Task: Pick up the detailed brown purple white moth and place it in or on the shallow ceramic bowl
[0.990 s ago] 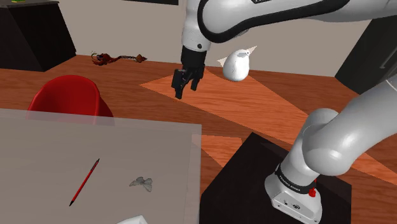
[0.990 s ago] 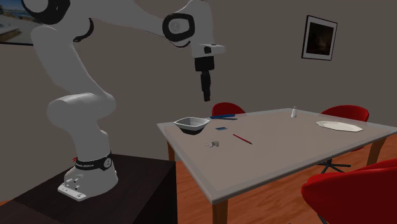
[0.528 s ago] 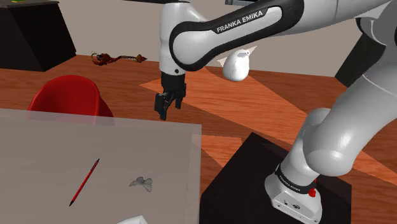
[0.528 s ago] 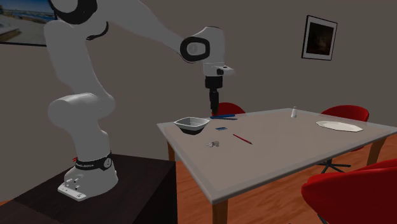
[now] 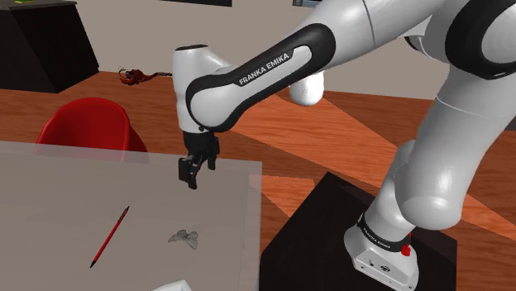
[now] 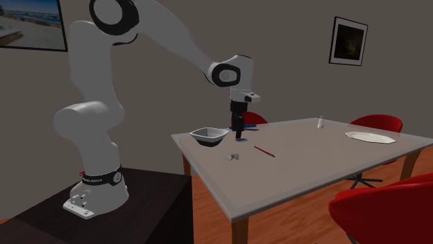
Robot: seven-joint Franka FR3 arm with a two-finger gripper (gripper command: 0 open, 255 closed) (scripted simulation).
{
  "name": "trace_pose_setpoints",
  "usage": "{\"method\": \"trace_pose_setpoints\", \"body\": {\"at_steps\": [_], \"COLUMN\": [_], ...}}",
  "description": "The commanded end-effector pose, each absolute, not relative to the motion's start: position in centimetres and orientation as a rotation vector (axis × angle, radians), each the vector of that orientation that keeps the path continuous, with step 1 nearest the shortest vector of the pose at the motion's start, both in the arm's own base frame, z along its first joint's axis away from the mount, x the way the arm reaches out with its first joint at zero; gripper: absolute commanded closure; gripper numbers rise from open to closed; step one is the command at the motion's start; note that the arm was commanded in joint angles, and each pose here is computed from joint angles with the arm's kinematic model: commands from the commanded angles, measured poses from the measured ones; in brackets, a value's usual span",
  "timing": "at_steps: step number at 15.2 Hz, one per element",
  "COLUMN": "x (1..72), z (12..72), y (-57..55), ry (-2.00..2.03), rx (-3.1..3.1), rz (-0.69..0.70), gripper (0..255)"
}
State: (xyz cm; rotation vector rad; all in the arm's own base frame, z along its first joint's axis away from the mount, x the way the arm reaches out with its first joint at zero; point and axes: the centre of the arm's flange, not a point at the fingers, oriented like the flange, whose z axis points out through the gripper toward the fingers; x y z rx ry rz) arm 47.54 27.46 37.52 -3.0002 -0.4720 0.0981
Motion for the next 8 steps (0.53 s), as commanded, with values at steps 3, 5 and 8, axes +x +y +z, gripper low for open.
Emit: {"method": "trace_pose_setpoints", "body": {"at_steps": [3,5,8], "x": [48.6,48.8,49.0], "z": [33.5,31.5,28.5], "y": [31.4,33.3,36.1], "ry": [-0.547,-0.584,-0.64], "rx": [-2.985,-2.977,-2.962], "rz": [0.163,0.195,0.242], "gripper": [0,0,0]}}
